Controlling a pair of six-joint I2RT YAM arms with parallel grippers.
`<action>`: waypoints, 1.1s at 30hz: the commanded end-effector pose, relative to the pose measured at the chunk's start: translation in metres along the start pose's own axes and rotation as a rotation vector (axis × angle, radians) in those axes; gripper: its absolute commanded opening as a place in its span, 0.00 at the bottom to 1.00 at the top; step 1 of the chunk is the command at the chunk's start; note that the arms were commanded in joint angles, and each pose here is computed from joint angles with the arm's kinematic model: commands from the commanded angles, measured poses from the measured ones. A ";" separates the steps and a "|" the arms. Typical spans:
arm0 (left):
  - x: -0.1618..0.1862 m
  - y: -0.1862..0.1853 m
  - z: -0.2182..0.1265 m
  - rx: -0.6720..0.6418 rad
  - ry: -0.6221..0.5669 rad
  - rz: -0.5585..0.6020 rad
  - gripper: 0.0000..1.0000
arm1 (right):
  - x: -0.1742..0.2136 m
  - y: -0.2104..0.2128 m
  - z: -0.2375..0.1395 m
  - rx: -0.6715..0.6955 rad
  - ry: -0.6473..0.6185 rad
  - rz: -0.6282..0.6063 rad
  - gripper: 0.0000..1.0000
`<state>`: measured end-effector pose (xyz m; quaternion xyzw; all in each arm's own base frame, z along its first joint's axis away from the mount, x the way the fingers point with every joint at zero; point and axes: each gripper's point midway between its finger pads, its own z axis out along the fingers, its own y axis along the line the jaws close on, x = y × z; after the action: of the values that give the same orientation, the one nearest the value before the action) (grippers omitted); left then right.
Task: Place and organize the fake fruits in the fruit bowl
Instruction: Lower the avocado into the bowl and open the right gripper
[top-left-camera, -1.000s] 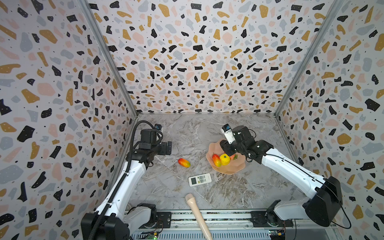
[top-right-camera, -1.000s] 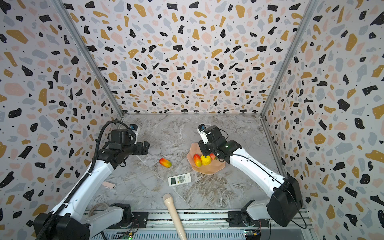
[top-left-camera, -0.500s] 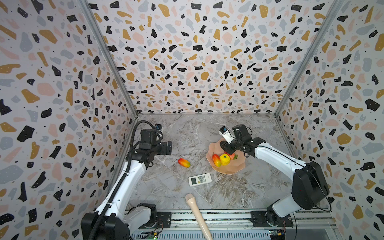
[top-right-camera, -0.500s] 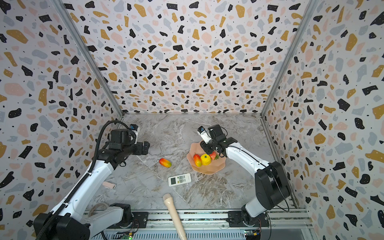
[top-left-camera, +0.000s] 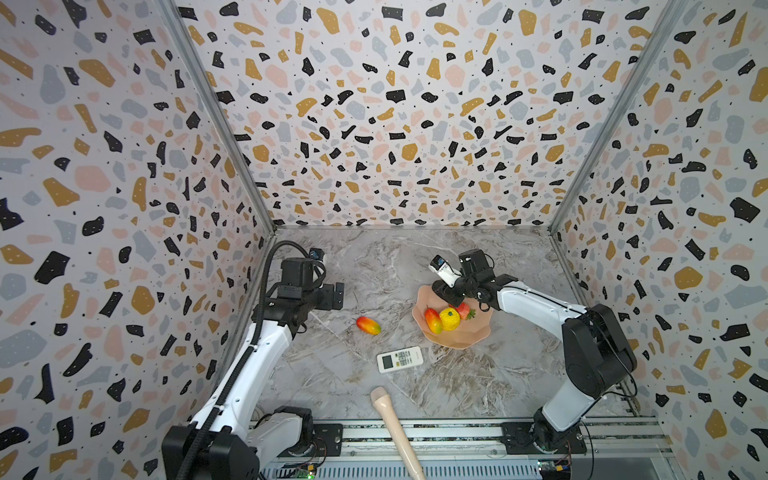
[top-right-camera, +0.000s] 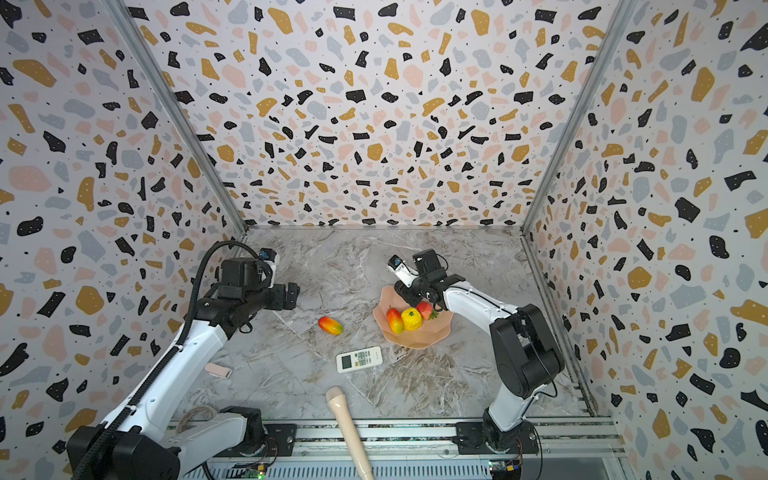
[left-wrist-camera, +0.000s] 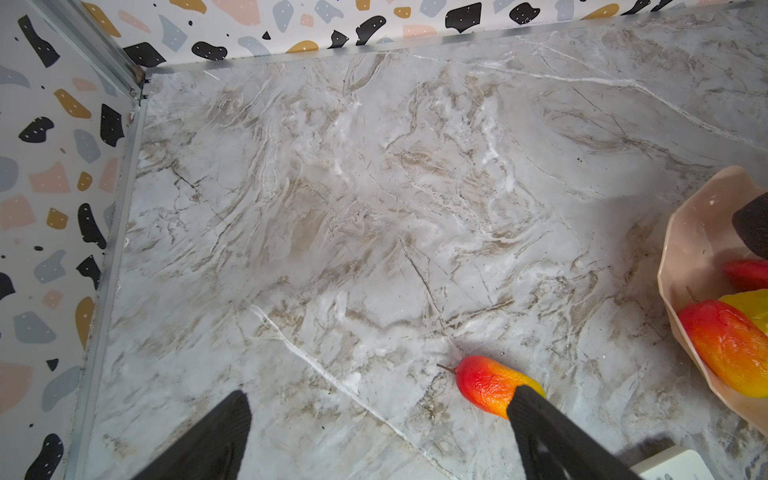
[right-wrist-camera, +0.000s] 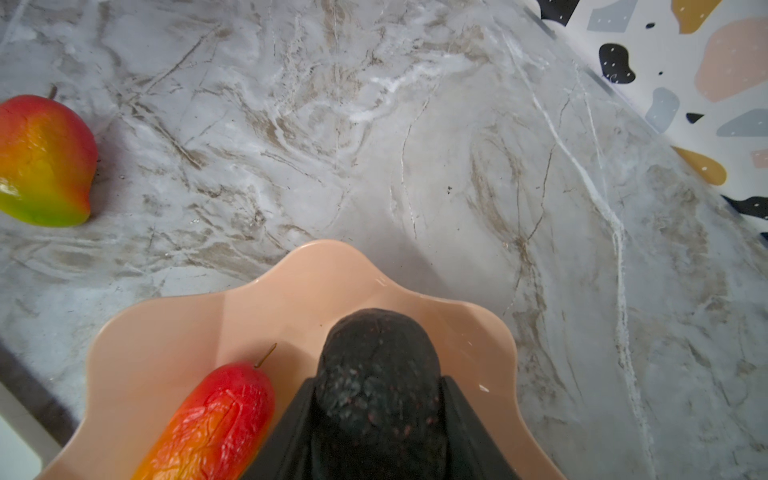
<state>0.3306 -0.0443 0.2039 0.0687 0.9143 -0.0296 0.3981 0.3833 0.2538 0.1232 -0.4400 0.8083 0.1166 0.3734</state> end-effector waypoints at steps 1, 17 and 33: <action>0.000 0.002 0.003 -0.005 -0.002 0.003 0.99 | -0.015 -0.004 -0.004 0.021 -0.067 -0.051 0.11; 0.000 0.003 0.004 -0.006 0.001 0.003 1.00 | 0.007 0.001 0.013 0.012 -0.041 -0.066 0.23; 0.000 0.002 0.003 -0.004 -0.003 0.003 1.00 | 0.000 -0.005 0.011 0.025 -0.035 -0.061 0.51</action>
<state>0.3315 -0.0443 0.2008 0.0688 0.9162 -0.0292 0.3936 0.3847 0.2539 0.0908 -0.4590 0.7985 0.1070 0.3744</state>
